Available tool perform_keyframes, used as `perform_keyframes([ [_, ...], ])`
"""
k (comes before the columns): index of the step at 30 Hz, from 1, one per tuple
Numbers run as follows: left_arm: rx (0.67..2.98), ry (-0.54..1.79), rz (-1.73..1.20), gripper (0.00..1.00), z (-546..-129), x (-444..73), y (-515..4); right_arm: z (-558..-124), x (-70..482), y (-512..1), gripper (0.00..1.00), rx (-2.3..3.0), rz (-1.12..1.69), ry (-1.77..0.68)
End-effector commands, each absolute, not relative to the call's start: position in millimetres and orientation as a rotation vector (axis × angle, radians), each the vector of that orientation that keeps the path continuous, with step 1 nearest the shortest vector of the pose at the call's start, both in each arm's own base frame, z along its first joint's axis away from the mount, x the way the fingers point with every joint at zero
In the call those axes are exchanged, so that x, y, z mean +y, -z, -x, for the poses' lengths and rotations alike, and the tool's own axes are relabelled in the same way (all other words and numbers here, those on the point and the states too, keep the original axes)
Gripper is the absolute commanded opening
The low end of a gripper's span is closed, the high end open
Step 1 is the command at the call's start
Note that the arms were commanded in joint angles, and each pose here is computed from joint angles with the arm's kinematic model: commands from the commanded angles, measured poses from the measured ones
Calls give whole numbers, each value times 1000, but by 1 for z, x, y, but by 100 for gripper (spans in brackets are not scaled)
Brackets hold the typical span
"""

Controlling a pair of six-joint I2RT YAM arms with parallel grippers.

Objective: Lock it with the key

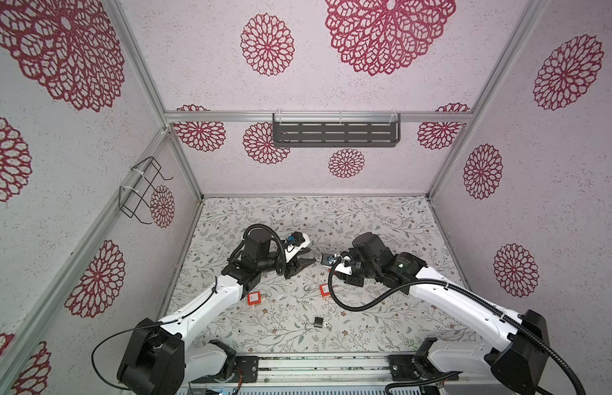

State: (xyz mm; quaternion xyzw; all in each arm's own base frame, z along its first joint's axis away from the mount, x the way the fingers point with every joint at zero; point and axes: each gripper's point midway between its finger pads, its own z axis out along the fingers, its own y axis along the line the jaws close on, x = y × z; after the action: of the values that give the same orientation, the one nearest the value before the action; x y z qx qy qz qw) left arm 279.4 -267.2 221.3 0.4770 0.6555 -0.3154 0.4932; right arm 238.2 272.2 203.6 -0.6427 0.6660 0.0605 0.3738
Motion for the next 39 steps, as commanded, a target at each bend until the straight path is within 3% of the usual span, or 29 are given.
perform_keyframes([
  [1,1559,778,-1201,46,-275,-274,-226,-238,275,-221,28,1649,1619,-148],
  [33,1546,817,-1280,16,-264,-285,-220,-235,278,-219,28,1638,1634,-149],
  [39,1538,832,-1286,5,-263,-286,-223,-235,277,-218,31,1635,1634,-143],
])
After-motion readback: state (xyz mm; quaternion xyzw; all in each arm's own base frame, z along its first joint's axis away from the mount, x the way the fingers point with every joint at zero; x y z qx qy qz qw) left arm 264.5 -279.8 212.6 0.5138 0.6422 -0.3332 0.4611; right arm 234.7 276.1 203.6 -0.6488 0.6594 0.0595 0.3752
